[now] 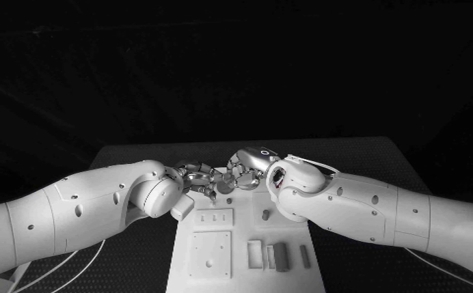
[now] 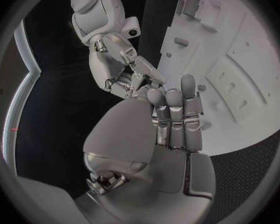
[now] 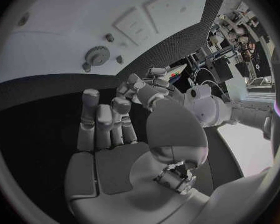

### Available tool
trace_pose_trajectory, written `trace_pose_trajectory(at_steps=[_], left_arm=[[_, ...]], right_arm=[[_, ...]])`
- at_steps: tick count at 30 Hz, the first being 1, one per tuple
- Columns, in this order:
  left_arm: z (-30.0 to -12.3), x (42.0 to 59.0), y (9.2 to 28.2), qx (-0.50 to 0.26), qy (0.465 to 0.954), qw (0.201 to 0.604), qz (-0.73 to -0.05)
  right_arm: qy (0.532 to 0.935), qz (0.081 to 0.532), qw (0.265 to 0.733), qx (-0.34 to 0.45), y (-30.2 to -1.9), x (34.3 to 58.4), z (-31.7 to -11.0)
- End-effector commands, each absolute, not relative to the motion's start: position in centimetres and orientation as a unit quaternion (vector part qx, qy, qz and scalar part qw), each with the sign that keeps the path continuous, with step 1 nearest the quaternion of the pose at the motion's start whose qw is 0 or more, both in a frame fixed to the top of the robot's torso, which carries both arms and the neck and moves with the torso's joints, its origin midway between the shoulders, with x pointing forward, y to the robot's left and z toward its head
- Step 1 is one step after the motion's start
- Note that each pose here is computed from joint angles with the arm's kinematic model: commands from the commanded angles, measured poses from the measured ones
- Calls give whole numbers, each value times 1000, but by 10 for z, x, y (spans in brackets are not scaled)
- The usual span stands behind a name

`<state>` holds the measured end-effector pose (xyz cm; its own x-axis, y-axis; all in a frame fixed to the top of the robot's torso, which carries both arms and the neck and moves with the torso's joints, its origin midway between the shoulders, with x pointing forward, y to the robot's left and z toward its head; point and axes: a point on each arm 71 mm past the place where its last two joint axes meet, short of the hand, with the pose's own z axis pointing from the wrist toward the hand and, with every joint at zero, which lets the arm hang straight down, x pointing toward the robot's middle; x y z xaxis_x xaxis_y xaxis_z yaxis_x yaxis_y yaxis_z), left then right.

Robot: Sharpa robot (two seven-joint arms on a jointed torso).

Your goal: Assemble the parts on the task board

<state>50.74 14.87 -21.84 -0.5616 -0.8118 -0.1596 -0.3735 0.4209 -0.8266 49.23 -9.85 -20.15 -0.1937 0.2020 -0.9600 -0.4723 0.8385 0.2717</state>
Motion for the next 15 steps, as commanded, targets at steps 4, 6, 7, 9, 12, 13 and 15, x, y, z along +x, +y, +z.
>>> trace_pose_trajectory(at_steps=[4, 6, 7, 9, 12, 13, 15], left_arm=[[-217, 508, 148, -381, 790, 282, -389], [-217, 508, 148, -381, 791, 280, -389], [-217, 508, 148, -382, 791, 280, -388], [-217, 508, 148, -382, 791, 280, -387], [-217, 508, 148, -382, 791, 280, -387], [-217, 508, 148, -382, 791, 280, -386], [-217, 508, 148, -382, 792, 280, -386]], right_arm=[[723, 275, 625, -103, -94, 489, -202], [723, 275, 625, -103, -94, 489, -202], [723, 275, 625, -104, -94, 489, -202], [724, 275, 625, -103, -95, 489, -202], [724, 275, 625, -104, -94, 489, -202], [724, 275, 625, -104, -94, 489, -202], [724, 275, 625, -103, -95, 489, -202]])
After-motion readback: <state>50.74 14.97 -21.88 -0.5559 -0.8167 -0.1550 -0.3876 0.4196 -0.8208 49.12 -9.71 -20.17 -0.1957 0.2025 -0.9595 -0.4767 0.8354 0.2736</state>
